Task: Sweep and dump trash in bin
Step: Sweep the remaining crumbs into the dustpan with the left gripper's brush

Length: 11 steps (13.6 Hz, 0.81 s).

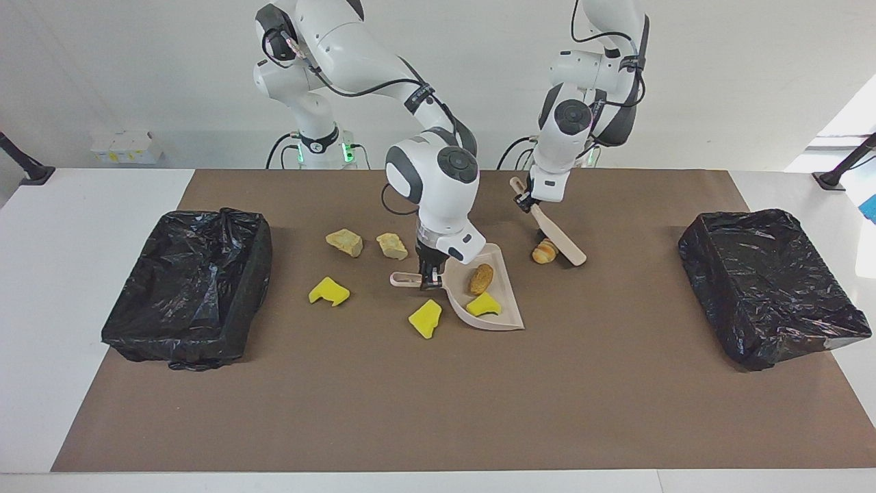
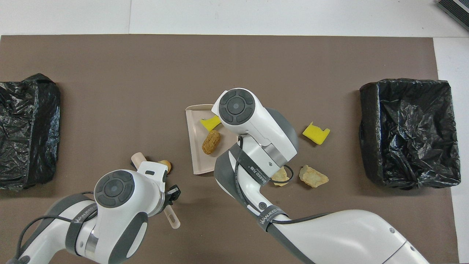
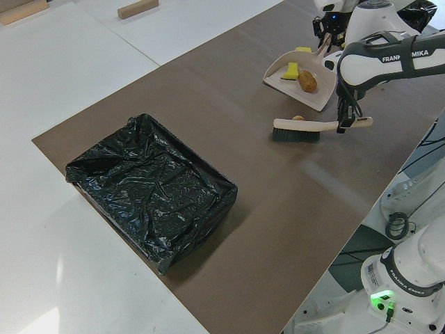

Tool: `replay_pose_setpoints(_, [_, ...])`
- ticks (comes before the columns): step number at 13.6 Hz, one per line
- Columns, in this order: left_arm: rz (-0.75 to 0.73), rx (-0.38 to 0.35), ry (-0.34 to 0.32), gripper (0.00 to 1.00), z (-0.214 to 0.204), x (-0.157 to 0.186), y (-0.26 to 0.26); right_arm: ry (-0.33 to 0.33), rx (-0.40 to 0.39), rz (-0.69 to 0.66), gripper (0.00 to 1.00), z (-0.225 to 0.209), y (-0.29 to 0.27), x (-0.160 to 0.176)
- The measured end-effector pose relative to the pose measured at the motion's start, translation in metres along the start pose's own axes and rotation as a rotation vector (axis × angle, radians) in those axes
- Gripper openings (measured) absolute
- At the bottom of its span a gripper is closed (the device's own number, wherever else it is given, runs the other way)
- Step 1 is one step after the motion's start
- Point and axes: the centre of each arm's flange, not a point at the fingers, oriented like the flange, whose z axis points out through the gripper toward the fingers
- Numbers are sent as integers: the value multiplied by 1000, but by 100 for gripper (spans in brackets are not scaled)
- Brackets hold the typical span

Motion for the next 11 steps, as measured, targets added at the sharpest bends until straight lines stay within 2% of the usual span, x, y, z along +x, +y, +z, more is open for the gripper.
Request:
replay_pose_setpoints(2, [72,-97,20,26,-11,15,25,0,-1,-2,31,0,-1,1])
replay_pose_setpoints(3, [116,-122,30,26,-12,19,34,0,-1,-2,31,0,-1,1])
replay_pose_setpoints(7, [383,-153,64,26,-11,6,63,0,0,0,31,0,-1,1])
replay_pose_setpoints(9, [413,-154,66,26,-11,8,61,0,0,4,31,0,-1,1])
replay_pose_setpoints(11, [379,-159,69,26,-14,24,52,5,3,13,31,1,1,-3])
